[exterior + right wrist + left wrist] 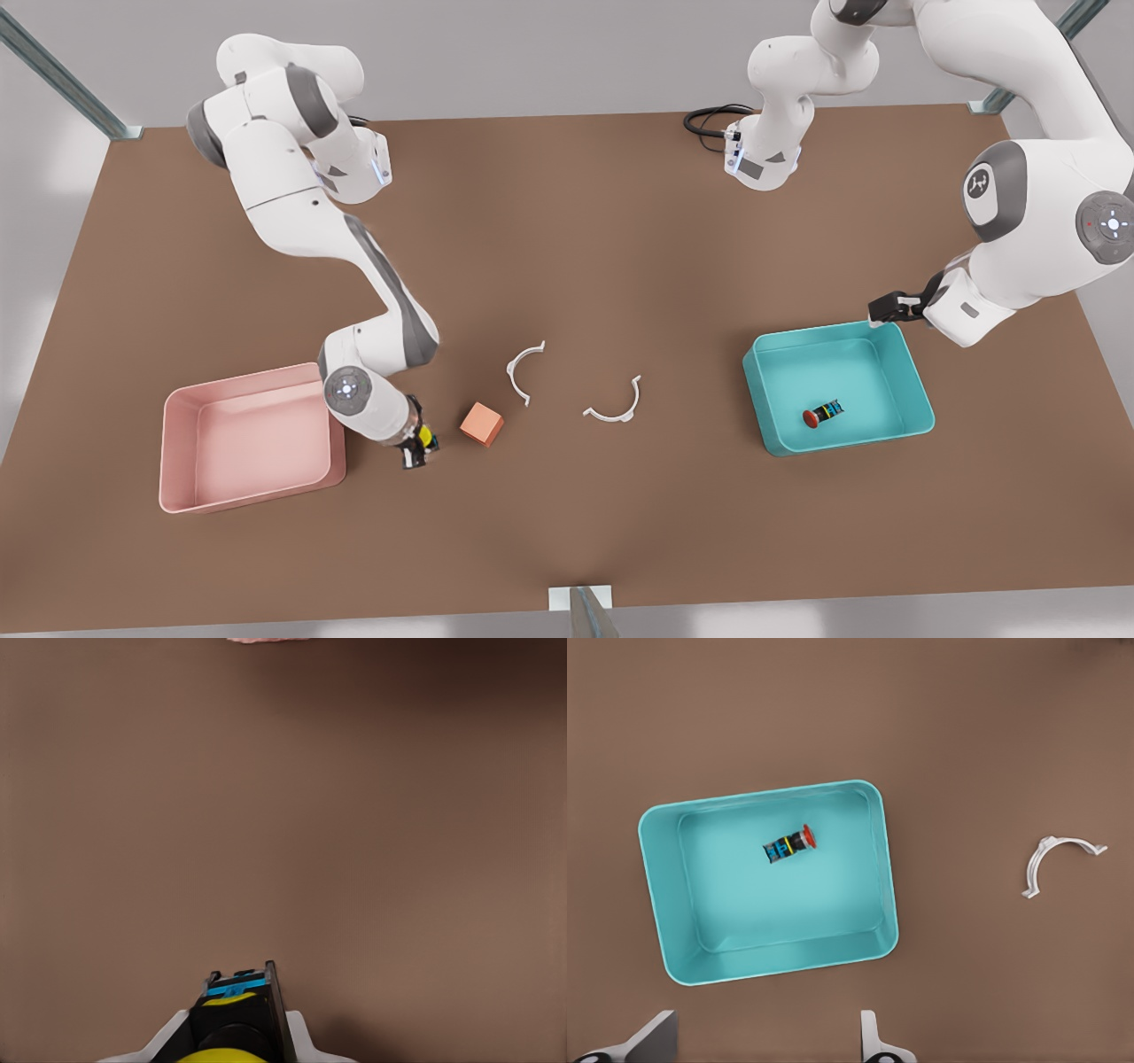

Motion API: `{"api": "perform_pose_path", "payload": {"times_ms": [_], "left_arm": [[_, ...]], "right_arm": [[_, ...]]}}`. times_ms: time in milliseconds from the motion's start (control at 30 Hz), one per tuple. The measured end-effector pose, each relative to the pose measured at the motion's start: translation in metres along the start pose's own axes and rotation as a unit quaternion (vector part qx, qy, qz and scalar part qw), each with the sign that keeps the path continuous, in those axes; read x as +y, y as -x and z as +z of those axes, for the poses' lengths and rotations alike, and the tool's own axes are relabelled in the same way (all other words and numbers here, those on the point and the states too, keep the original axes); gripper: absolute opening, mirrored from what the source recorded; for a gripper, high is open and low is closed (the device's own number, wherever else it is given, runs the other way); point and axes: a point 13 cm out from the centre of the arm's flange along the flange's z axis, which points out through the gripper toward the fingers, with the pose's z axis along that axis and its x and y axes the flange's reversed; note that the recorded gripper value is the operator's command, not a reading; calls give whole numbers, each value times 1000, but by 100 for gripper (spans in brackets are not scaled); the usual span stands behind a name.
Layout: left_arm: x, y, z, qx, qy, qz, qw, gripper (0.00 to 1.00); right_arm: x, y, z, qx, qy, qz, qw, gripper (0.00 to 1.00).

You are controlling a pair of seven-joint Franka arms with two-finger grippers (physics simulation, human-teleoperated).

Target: Place the red button in the blue storage box with the left arm, and place the yellow button in the pink storage box with the right arm

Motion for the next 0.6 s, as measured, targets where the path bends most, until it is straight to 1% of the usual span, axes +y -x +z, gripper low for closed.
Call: {"api": "perform_pose_path", "payload": {"times_ms": [233, 433, 600], "left_arm": [[-10, -2, -3, -1, 0, -2, 1000, 100], [-13, -2, -2, 0, 0, -6, 1000, 100], [-20, -4, -12, -8, 0, -3, 1000, 100]], "right_arm": [[6, 87, -49, -8, -4, -3, 1000, 36], [-17, 160, -71, -11, -33, -26, 999, 36], [-54, 191, -65, -6, -69, -58, 996, 36]]}}
